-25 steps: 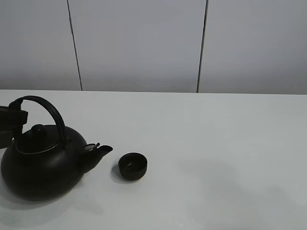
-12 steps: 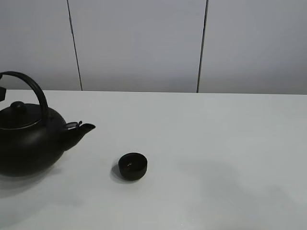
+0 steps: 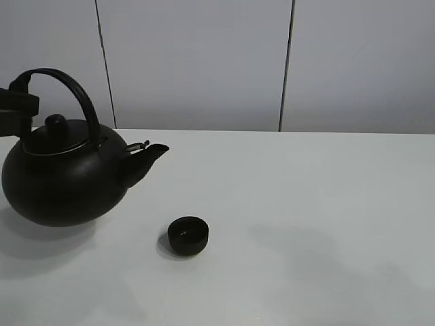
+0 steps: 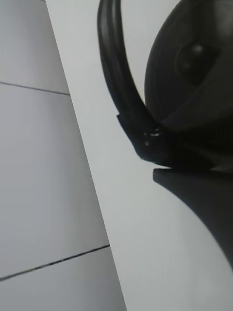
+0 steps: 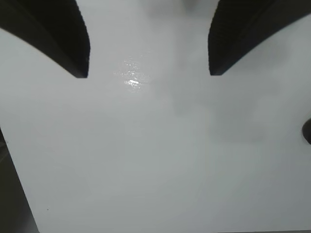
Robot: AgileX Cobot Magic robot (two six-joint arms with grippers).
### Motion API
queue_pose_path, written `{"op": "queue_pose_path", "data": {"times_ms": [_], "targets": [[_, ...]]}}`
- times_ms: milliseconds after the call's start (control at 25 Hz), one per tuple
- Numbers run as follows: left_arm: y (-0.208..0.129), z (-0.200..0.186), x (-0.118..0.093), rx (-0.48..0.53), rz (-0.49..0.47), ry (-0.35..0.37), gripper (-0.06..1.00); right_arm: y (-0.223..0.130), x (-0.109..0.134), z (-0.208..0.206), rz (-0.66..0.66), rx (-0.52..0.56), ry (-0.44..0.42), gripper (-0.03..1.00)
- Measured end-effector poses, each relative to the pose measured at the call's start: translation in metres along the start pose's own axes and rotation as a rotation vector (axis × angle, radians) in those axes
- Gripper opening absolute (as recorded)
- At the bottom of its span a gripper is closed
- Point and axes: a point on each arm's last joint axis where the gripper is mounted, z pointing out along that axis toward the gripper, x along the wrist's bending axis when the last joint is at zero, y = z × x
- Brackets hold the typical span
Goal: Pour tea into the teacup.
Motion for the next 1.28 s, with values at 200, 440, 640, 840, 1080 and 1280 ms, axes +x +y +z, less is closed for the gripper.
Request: {"op": "queue_pose_path", "data": {"times_ms": [200,440,640,840,1080,1280], "targets": [[-0.001,0.002,-0.009,0.022,0.012,-0.033,0.13,0.0,0.0,0.0,0.0,0.0,0.0,0.47],[-0.002,0.003,-0.015,0.045,0.006,-0.036,0.13,0.0,0.0,0.0,0.0,0.0,0.0,0.47],[-0.002,0.004,-0.016,0.044,0.013,-0.04,0.13,0.0,0.0,0.0,0.0,0.001,0.0,0.47],[-0.001,0.006,-0.016,0.068,0.02,-0.033,0.13,0.0,0.0,0.0,0.0,0.001,0.0,0.47],[0.0,0.008,-0.017,0.075,0.022,-0.024,0.13,0.0,0.0,0.0,0.0,0.001,0.0,0.47],[-0.002,0.008,-0.017,0.099,-0.01,0.003,0.13,0.0,0.0,0.0,0.0,0.001,0.0,0.47]]}}
